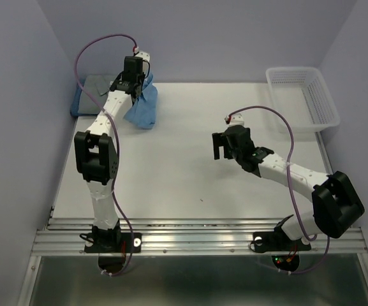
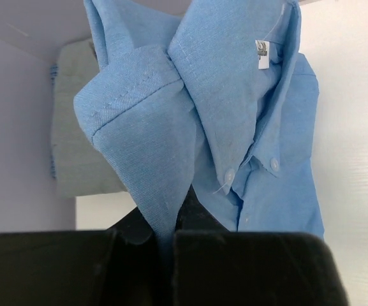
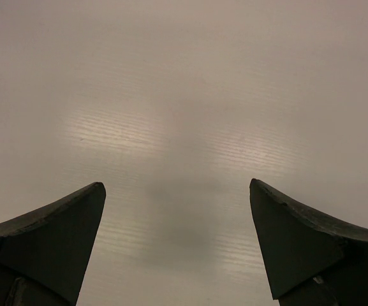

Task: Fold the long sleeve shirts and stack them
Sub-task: Neatly place the folded shirt to the corner

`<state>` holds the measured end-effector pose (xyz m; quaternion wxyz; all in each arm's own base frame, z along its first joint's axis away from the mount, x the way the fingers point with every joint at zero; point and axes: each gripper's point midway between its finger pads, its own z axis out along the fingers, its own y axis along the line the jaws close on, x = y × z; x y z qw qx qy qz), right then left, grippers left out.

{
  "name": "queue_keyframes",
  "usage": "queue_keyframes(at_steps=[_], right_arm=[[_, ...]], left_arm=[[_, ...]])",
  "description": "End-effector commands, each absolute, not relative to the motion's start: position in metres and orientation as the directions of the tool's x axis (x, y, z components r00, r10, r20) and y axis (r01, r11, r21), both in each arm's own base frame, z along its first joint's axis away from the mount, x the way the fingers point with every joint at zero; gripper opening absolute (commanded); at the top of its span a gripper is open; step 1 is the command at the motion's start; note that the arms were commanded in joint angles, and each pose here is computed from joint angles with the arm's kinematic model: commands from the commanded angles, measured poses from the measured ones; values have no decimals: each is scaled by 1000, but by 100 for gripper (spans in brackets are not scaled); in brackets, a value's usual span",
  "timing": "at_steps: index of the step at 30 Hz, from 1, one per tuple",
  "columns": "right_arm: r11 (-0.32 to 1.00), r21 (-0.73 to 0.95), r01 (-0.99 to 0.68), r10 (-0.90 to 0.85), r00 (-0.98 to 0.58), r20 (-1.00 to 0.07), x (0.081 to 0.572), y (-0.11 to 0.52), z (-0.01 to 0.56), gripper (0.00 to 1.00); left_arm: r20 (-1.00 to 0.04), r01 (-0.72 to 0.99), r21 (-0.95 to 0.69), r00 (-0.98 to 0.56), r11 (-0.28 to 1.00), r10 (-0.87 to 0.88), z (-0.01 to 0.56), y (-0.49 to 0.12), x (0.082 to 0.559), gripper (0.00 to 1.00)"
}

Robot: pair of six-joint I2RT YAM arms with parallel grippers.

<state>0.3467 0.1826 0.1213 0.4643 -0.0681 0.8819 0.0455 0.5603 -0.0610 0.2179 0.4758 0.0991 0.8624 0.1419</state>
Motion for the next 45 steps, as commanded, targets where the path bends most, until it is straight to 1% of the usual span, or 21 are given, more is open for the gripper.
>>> queue_keyframes(at_steps=[1, 5, 8, 10, 18, 23, 27, 30, 38, 41, 45], right_arm=[[994, -58, -96, -98, -506, -857, 352, 161, 135, 100], [993, -60, -100, -104, -517, -850, 352, 162, 130, 100], [992, -63, -107, -111, -526, -843, 352, 164, 126, 100], [992, -75, -104, -119, -534, -837, 353, 163, 122, 100], [992, -64, -105, -112, -552, -827, 352, 165, 115, 100], [992, -54, -115, -109, -556, -824, 353, 169, 114, 100], [991, -55, -125, -116, -560, -820, 357, 173, 112, 100], [990, -60, -127, -122, -563, -817, 360, 175, 111, 100], [989, -82, -123, -137, -562, -815, 367, 173, 112, 100], [988, -87, -130, -146, -563, -813, 370, 175, 112, 100], [987, -82, -135, -144, -562, -814, 370, 177, 113, 100]], left_arm=[[-789, -9, 466, -455, 885, 412, 271, -35, 574, 0], [-801, -20, 493, -400, 870, 445, 304, -29, 584, 0], [-814, -30, 486, -378, 873, 440, 321, -29, 584, 0], [-831, -5, 462, -351, 887, 431, 335, -34, 580, 0], [-853, -15, 436, -327, 900, 407, 349, -28, 577, 0], [-876, -48, 394, -321, 918, 359, 355, -10, 586, 0], [-906, -58, 346, -280, 936, 318, 365, 0, 594, 0], [-918, -26, 306, -275, 952, 287, 358, 1, 601, 0], [-917, 26, 227, -330, 974, 222, 307, 1, 627, 0], [-929, 38, 187, -319, 982, 190, 310, -3, 633, 0], [-949, 69, 144, -273, 987, 157, 329, -14, 630, 0]])
